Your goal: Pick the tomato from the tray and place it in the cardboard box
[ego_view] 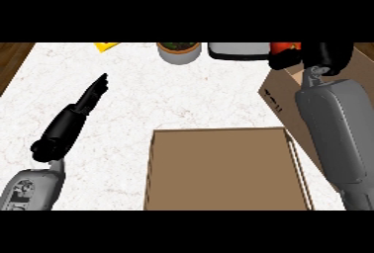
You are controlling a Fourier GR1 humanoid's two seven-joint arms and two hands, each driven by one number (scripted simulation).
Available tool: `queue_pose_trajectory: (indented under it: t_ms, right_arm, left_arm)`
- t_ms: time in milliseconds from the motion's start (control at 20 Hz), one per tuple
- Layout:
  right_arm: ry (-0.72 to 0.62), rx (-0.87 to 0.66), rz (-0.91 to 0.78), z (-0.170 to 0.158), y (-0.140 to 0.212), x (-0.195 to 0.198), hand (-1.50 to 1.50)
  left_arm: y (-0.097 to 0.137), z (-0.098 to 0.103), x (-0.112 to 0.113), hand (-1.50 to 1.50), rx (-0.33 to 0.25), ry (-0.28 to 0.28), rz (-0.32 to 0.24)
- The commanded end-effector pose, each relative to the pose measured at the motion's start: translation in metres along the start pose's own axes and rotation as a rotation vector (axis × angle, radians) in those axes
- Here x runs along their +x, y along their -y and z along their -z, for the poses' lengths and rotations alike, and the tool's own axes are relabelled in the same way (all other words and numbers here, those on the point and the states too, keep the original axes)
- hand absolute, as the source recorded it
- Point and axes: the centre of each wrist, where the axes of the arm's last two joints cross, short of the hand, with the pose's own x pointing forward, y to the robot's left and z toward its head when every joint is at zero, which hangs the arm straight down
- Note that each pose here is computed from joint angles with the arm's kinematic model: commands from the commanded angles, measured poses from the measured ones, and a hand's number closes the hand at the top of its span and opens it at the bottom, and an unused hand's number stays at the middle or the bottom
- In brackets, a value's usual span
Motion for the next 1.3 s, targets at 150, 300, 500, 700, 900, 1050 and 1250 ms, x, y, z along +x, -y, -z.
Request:
queue_pose_trajectory:
  t_ms: [150, 300, 500, 700, 900, 1050, 1250]
  right_arm:
    - [-0.083, 0.006, -0.145, 0.046, 0.032, -0.073, 1.5]
    - [-0.133, 0.159, -0.207, 0.048, 0.022, -0.101, 1.5]
    - [-0.205, 0.374, -0.176, 0.052, 0.024, -0.134, 1.5]
    - [-0.221, 0.461, -0.196, 0.055, 0.02, -0.168, 1.5]
    - [-0.278, 0.578, -0.246, 0.056, 0.017, -0.194, 1.5]
    - [-0.239, 0.683, -0.178, 0.059, 0.03, -0.211, -1.5]
    - [-0.094, 0.679, -0.075, 0.054, 0.021, -0.214, -1.5]
  left_arm:
    - [-0.004, -0.011, -0.01, 0.0, -0.006, -0.005, -0.008]
    - [-0.005, -0.005, -0.007, 0.0, -0.003, -0.001, -0.009]
    - [-0.012, 0.0, 0.001, 0.0, 0.001, 0.01, 0.001]
    - [-0.003, 0.004, 0.024, 0.0, -0.006, -0.001, -0.003]
    - [-0.027, 0.003, -0.001, 0.0, 0.008, 0.018, 0.004]
    - [-0.019, 0.003, 0.007, 0.0, 0.008, 0.013, 0.004]
    - [-0.002, -0.004, -0.007, 0.0, 0.005, -0.003, -0.002]
